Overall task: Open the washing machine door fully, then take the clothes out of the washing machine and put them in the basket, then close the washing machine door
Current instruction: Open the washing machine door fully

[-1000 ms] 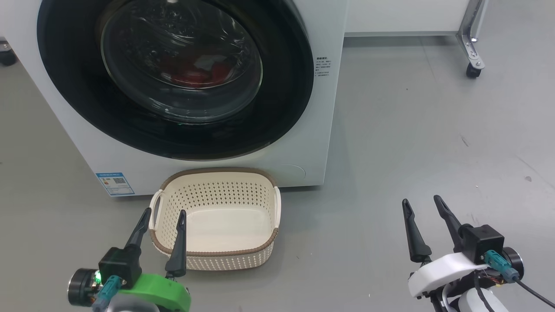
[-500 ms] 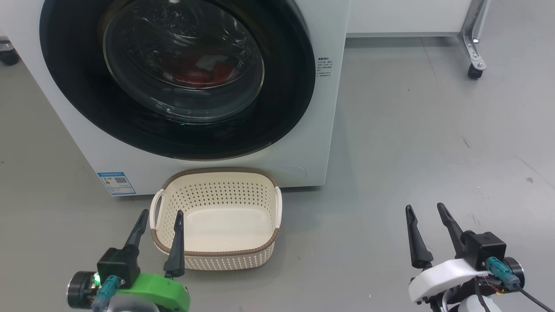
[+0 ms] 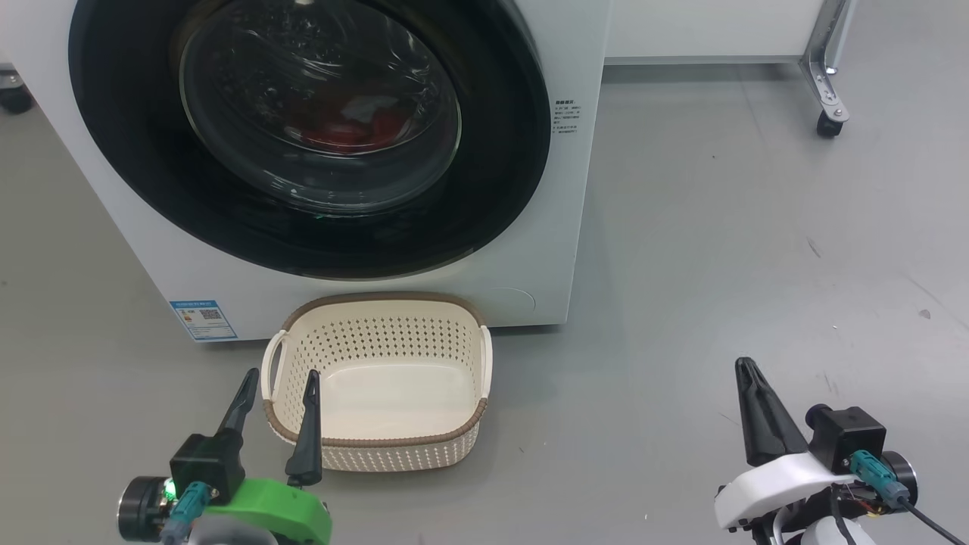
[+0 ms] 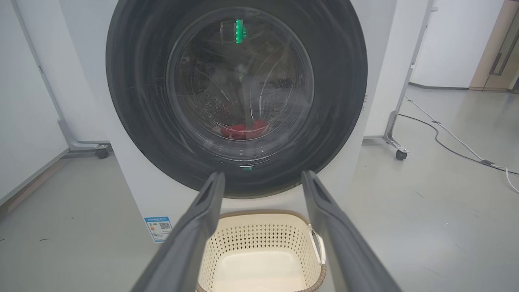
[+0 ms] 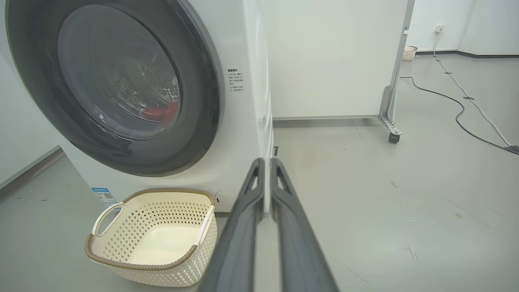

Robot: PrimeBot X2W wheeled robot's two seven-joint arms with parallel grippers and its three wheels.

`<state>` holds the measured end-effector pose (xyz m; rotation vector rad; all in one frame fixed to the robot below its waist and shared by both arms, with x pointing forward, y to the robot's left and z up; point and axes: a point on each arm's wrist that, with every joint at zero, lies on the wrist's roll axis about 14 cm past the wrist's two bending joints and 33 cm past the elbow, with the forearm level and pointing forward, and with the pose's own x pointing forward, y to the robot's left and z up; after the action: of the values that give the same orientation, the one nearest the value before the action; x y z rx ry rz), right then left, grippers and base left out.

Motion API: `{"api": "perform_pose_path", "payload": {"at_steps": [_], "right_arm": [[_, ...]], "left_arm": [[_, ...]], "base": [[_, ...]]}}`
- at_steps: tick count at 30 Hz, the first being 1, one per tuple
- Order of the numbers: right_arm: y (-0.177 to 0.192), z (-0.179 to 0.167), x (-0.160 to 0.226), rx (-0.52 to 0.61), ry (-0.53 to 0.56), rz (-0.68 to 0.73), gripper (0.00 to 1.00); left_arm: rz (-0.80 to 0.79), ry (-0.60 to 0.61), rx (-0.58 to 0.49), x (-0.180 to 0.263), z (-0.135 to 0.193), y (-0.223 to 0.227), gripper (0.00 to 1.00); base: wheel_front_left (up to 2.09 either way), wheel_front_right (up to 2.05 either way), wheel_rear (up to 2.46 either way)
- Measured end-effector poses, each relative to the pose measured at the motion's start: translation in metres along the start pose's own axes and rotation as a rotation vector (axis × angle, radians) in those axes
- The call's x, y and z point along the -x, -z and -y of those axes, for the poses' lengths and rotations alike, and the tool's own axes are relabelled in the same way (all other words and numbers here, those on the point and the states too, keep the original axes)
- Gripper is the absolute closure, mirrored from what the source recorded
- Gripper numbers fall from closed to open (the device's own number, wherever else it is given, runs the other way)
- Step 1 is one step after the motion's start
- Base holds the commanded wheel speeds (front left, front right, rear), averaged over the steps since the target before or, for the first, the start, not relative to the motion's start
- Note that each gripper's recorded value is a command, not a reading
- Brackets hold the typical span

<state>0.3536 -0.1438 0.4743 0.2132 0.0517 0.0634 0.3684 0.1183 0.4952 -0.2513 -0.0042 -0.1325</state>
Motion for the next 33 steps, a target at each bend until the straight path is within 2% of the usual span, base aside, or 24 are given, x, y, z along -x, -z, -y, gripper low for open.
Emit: {"api": "perform_pose_path", "payload": {"at_steps": [11, 24, 33], "right_arm": [[0.002, -0.001, -0.002, -0.036, -0.009, -0.007, 1.00], [-0.017, 0.010, -0.045, -0.496, 0.032, 0.079, 1.00], [-0.023, 0.013, -0.097, -0.812, 0.029, 0.056, 1.00]], "left_arm": [[-0.001, -0.001, -0.004, -0.001, 0.001, 0.001, 0.00], [0.000, 0.008, 0.000, -0.019, -0.001, 0.003, 0.00], [-0.013, 0.001, -0.005, -0.032, -0.007, 0.009, 0.00]], "base": [[0.00, 0.00, 0.00], [0.00, 0.00, 0.00], [0.00, 0.00, 0.00]]}}
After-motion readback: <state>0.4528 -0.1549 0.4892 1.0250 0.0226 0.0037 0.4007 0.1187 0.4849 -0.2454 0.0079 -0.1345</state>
